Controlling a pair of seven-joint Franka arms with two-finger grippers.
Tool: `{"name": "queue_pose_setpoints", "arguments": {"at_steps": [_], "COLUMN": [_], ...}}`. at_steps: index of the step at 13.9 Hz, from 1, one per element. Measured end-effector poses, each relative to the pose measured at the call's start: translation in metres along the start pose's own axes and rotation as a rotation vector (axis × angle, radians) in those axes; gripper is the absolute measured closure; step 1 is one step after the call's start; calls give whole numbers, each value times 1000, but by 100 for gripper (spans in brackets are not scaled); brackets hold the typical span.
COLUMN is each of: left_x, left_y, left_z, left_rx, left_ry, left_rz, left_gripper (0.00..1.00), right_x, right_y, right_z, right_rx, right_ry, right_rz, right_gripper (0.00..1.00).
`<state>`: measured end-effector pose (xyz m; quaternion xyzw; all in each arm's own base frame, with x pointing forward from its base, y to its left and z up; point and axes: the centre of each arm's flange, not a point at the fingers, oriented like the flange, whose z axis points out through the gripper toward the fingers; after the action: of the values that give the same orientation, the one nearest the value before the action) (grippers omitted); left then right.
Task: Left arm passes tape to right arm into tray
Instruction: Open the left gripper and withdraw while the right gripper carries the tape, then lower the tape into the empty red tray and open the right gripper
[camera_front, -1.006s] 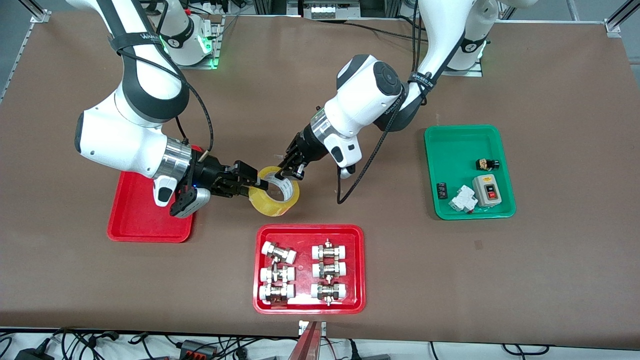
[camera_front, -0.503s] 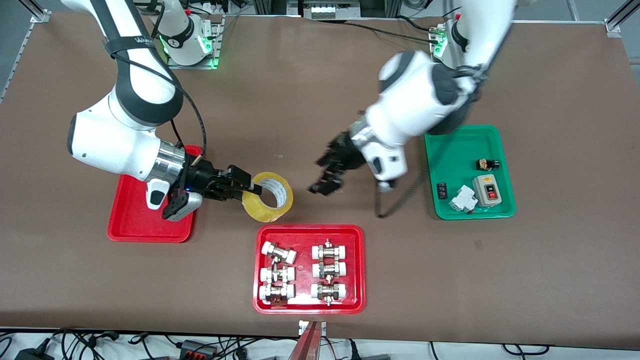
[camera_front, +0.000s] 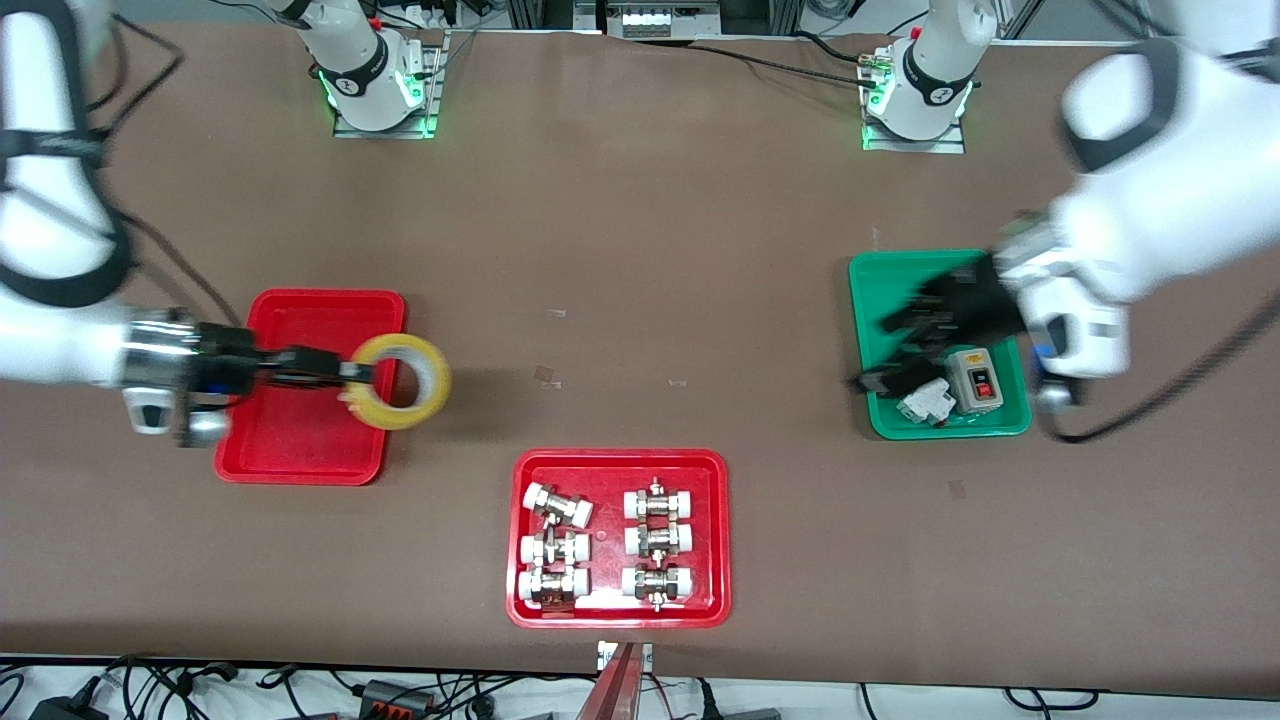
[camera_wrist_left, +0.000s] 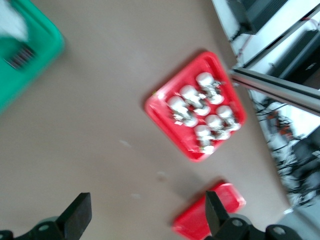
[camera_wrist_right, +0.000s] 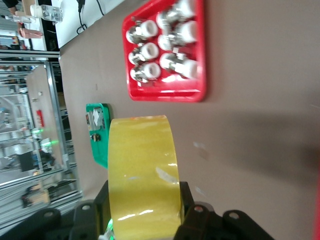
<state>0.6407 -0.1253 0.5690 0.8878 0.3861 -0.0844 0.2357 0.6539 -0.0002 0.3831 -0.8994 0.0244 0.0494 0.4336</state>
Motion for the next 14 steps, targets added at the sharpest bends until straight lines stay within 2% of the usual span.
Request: {"name": "queue_pose_setpoints", "arguments": {"at_steps": [2, 3, 5, 7, 9, 13, 14], "left_x": [46, 62, 66, 42, 21, -28, -40], "left_y": [-61, -89, -115, -114, -115, -121, -121], "left_z": [-50, -68, -86, -93, -92, -62, -57], "left_rx": [82, 151, 295, 375, 417, 486, 494], "left_ry": [-18, -12, 3, -10, -28, 7, 21], "left_rz": [166, 274, 484, 556, 571, 633, 648], "left_gripper": [0, 0, 0, 0, 0, 0, 0], "right_x": [-9, -14, -23, -32, -39, -41, -40], "right_y": [68, 101, 161, 211, 247, 281, 282], "right_z": [-26, -32, -31, -20, -8, 9, 10], "right_rx": [-5, 0, 27, 41, 45, 21, 14], "right_ry": [-26, -44, -71, -99, -127, -130, -128], "right_rz": [-1, -6, -15, -27, -32, -81, -97], "right_gripper": [45, 45, 45, 45, 45, 45, 38]}}
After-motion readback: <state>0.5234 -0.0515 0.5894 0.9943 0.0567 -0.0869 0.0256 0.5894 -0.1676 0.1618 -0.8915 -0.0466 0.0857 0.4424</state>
